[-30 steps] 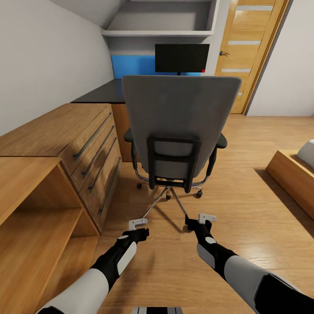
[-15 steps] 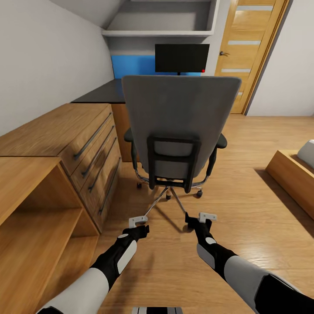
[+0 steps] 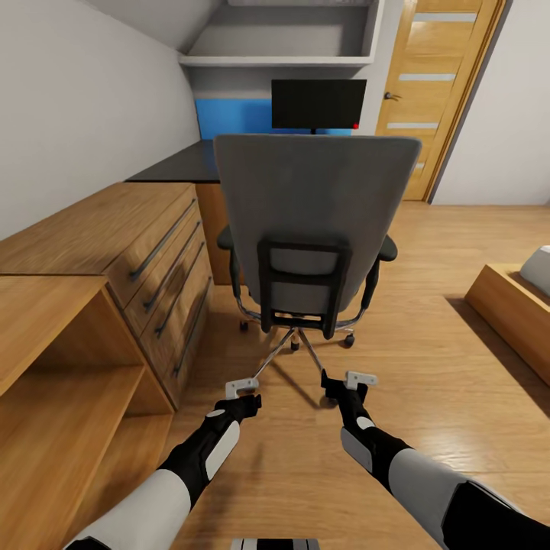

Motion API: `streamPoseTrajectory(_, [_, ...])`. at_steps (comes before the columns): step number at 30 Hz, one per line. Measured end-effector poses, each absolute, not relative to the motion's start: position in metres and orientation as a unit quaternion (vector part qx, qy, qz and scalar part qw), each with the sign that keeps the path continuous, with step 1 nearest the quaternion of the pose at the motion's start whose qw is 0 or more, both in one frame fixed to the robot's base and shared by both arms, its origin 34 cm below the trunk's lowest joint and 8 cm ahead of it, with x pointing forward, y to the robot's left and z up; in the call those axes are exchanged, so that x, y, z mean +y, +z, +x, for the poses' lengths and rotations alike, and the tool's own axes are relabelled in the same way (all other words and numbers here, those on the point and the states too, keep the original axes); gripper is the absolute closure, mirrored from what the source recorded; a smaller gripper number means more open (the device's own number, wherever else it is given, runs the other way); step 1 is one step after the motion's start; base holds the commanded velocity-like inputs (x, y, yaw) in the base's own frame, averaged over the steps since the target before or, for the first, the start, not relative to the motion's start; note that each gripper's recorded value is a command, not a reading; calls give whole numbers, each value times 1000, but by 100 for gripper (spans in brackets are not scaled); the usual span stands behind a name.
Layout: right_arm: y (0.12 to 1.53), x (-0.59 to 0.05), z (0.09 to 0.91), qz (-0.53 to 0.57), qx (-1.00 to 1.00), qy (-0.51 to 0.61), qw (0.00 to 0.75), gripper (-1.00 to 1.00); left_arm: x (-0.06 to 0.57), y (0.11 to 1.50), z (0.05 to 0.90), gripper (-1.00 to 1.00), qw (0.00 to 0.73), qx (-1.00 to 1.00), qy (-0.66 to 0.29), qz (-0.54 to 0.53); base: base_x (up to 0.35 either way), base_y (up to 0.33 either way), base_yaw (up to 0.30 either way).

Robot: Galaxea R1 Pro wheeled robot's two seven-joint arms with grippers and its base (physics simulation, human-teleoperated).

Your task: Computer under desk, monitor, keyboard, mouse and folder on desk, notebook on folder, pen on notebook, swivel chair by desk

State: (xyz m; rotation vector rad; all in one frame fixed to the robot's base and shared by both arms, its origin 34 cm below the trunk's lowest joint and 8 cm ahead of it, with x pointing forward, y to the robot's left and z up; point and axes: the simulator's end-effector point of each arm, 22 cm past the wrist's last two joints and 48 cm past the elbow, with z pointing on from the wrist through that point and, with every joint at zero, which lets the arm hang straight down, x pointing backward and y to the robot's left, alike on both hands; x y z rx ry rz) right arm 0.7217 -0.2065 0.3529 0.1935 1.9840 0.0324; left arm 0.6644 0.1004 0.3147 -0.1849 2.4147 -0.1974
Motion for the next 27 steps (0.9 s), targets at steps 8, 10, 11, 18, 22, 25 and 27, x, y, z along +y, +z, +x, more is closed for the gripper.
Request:
streamPoseTrajectory(8, [361,-206,724,82,832,14,548,-100,100,322,667,-100,355,929,-77,-71,0,0,0])
streamPoseTrajectory(10, [363,-206,724,82,831,14,549,-100,100,324,668,-100,356,929,-77,-71,0,0,0])
streamPoseTrajectory(11, [364,-206,724,82,831,14,550,-100,100,325,668,-100,356,928,-77,-71,0,0,0])
streamPoseTrajectory(18, [371,-206,726,82,828,15,555,-100,100,331,670,-100,362,926,-77,-70,0,0,0])
streamPoseTrajectory(22, [375,-207,727,82,826,14,557,-100,100,335,671,-100,365,925,-77,-70,0,0,0])
streamPoseTrajectory(25, [378,-208,728,82,825,13,559,-100,100,338,672,-100,367,924,-78,-70,0,0,0])
streamPoseTrajectory(27, [381,-208,728,82,823,13,563,-100,100,339,672,-100,368,924,-78,-70,0,0,0])
